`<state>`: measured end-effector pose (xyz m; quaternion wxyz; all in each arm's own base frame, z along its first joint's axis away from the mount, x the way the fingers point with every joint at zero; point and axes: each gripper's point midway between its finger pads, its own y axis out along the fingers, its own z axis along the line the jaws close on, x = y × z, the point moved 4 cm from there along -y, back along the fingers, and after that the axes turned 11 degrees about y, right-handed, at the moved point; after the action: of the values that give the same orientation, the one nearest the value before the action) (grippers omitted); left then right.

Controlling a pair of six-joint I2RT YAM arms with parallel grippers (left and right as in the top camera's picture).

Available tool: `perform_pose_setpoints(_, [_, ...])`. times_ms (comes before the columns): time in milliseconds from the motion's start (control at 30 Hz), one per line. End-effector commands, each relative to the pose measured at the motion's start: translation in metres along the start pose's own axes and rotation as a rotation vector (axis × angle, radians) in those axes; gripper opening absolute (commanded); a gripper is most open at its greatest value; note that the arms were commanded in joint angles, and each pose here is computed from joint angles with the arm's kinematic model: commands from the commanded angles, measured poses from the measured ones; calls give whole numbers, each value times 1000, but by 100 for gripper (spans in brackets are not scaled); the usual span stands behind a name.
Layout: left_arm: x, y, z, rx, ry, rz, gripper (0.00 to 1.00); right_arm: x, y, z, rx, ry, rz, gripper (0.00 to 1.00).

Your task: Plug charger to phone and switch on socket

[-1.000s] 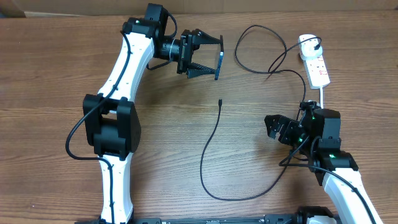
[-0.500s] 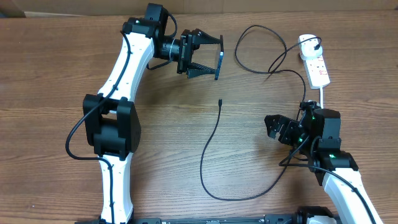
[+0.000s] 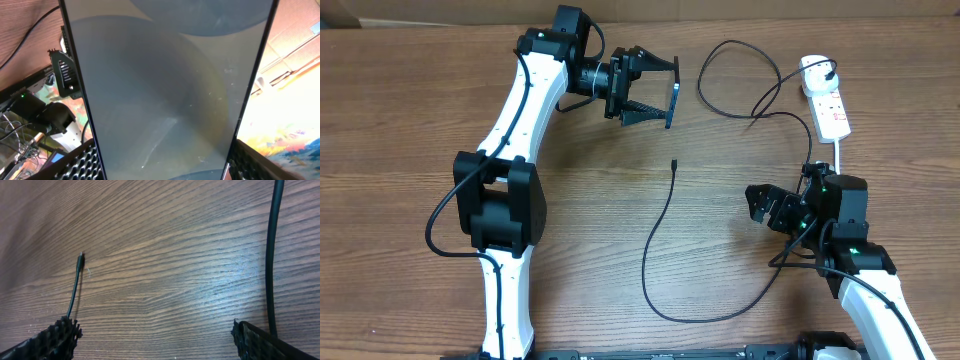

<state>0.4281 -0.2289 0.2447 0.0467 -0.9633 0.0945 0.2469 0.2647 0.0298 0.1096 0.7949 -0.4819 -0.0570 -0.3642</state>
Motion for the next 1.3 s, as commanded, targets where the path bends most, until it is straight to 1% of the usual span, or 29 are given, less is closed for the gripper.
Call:
perform_pose_setpoints(0, [-10,-1,-16,-42,57,33,71,5,-2,4,15,-1,-12,100])
perform_pose_setpoints(433, [-10,-2,-16,-42,61,32,71,5,-2,4,16,-1,-12,100])
perform_pose_setpoints(533, [-10,-1,-16,-41,61,32,71,3,-2,7,39,-2,2,100])
perform_pose_setpoints(767, [-1,-1,-8,26,72,-28,71,-5,-5,33,228,-19,79,100])
perform_pose_setpoints(933, [9,-2,3,114,103,-101,71,-17,-17,62,454,-43,188,100])
perform_pose_setpoints(1100, [14,-2,9,161,127,-133,71,-15,-24,75,549,-77,189,100])
perform_pose_setpoints(1267, [21,0,19,245,129,-191,71,-6,-28,85,596,23,187,100])
